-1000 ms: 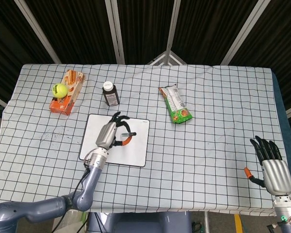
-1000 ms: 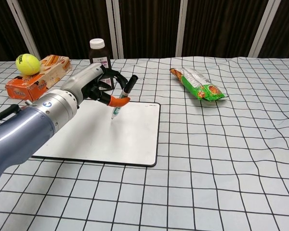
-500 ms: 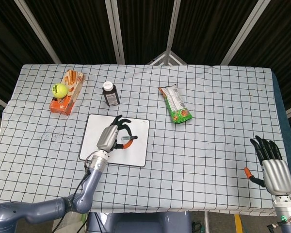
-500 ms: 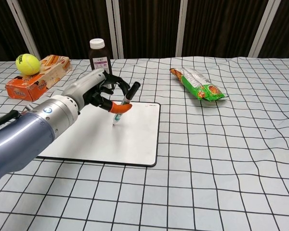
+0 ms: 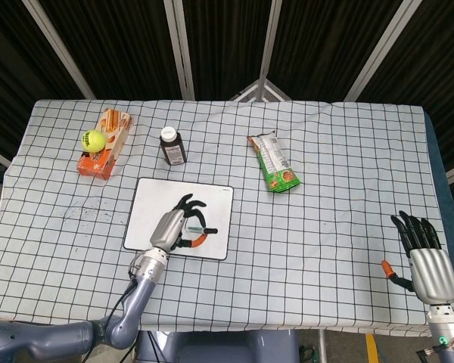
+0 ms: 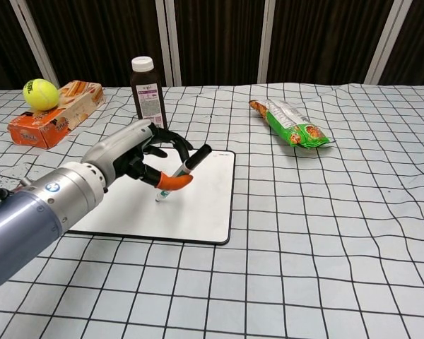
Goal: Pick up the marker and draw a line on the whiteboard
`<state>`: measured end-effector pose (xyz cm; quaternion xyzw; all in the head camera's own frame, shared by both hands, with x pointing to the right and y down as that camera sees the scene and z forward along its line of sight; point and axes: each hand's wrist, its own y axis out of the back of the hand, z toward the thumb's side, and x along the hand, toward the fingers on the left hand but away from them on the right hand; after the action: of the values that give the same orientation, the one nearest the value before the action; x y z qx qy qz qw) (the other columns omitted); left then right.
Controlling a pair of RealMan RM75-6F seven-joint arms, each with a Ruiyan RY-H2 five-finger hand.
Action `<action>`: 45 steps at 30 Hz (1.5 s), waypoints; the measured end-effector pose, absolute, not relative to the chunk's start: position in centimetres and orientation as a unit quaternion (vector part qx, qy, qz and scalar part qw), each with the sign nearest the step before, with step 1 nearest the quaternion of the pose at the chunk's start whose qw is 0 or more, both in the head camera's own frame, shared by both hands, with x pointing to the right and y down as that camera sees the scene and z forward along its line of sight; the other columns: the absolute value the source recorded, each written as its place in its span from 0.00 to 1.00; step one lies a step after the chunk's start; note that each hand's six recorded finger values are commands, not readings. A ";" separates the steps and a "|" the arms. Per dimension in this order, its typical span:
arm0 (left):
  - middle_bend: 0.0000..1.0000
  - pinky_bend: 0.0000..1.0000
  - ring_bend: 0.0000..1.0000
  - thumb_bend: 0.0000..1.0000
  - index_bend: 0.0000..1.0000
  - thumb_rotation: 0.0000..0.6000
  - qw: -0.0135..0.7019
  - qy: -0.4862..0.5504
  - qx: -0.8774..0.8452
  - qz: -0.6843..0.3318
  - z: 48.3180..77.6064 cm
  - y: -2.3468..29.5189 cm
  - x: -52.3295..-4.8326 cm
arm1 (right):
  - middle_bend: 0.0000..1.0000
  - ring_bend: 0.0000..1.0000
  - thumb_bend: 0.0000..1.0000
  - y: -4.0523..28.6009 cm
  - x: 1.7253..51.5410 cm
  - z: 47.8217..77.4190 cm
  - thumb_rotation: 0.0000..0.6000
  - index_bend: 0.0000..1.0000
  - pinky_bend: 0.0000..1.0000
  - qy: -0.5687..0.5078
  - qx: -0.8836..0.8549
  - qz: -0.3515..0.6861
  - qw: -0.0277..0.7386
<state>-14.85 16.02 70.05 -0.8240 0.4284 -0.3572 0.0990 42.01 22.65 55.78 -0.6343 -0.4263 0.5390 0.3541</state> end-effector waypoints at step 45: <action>0.23 0.16 0.06 0.52 0.74 1.00 0.142 0.419 -0.829 -0.342 70.6 12.6 -14.4 | 0.00 0.00 0.33 22.7 42.0 55.8 1.00 0.00 0.00 -0.429 -0.637 0.537 0.349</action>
<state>-14.35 12.57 70.63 -0.8290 0.4188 -0.3423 0.1418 42.00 22.66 55.77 -0.6369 -0.4286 0.5374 0.3492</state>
